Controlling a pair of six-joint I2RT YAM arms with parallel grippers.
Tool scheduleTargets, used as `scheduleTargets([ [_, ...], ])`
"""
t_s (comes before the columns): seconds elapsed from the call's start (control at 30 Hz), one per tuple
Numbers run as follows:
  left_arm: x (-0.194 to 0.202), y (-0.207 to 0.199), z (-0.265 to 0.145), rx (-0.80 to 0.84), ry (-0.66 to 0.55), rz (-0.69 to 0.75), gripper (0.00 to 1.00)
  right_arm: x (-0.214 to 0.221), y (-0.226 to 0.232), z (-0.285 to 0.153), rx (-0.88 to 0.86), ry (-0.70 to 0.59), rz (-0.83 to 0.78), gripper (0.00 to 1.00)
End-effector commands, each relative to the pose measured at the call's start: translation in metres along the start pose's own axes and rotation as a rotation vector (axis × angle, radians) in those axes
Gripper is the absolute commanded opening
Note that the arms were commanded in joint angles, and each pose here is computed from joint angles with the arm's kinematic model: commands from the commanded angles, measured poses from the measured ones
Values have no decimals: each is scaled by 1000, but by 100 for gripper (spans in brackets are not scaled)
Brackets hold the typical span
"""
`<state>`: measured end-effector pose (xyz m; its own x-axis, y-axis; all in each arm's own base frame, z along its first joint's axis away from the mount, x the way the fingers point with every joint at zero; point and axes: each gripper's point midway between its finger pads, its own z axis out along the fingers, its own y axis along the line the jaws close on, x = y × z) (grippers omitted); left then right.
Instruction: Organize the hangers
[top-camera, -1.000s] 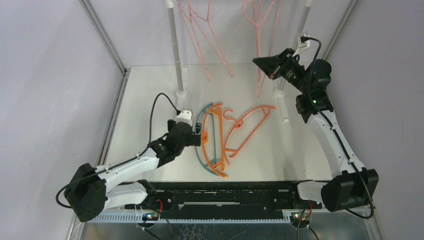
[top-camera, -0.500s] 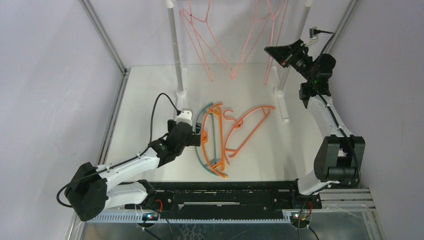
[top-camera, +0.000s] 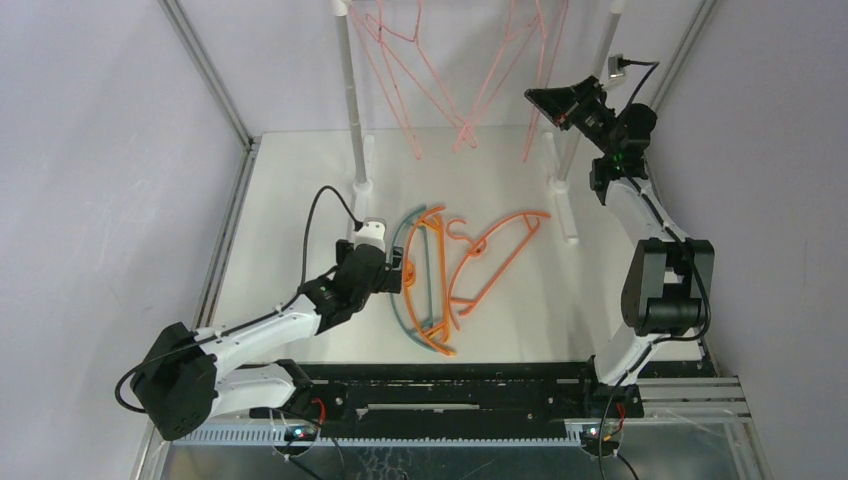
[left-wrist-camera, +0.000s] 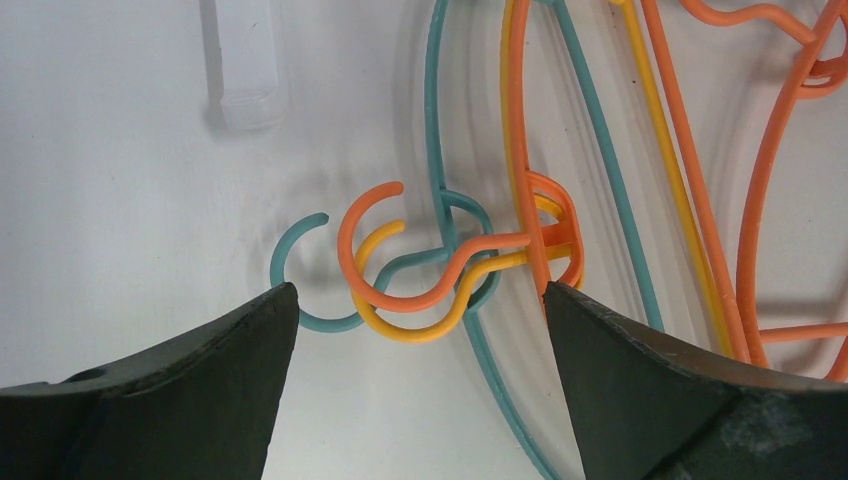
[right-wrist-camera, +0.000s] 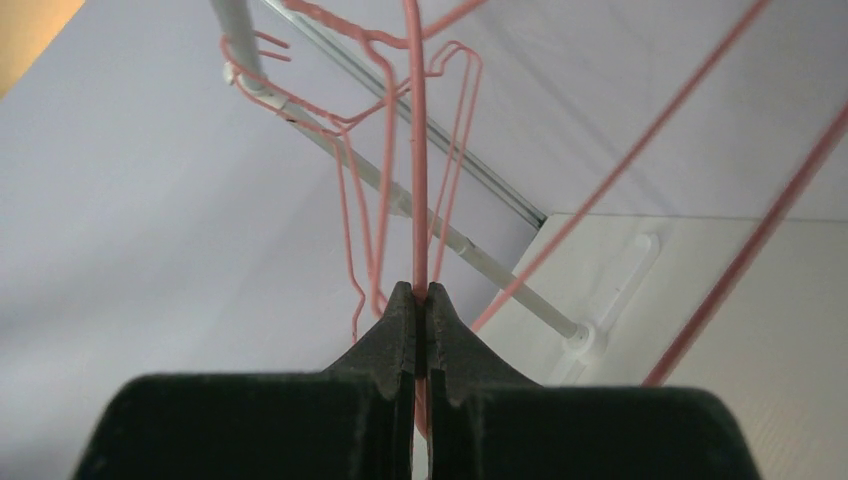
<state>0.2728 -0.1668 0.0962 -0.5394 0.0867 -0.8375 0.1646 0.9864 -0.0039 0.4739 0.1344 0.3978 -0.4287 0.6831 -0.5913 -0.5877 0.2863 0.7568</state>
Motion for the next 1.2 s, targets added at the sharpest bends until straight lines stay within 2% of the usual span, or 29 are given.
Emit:
scheduleTargets([
  [0.0, -24, -5, -2, 2, -57, -9, 97, 4, 17, 15, -27, -1, -61, 0],
  [0.5, -27, -3, -11, 23, -87, -31, 97, 87, 21, 73, -22, 165, -56, 0],
  [1.17, -28, -7, -9, 41, -93, -21, 97, 173, 38, 145, -44, 406, -92, 0],
])
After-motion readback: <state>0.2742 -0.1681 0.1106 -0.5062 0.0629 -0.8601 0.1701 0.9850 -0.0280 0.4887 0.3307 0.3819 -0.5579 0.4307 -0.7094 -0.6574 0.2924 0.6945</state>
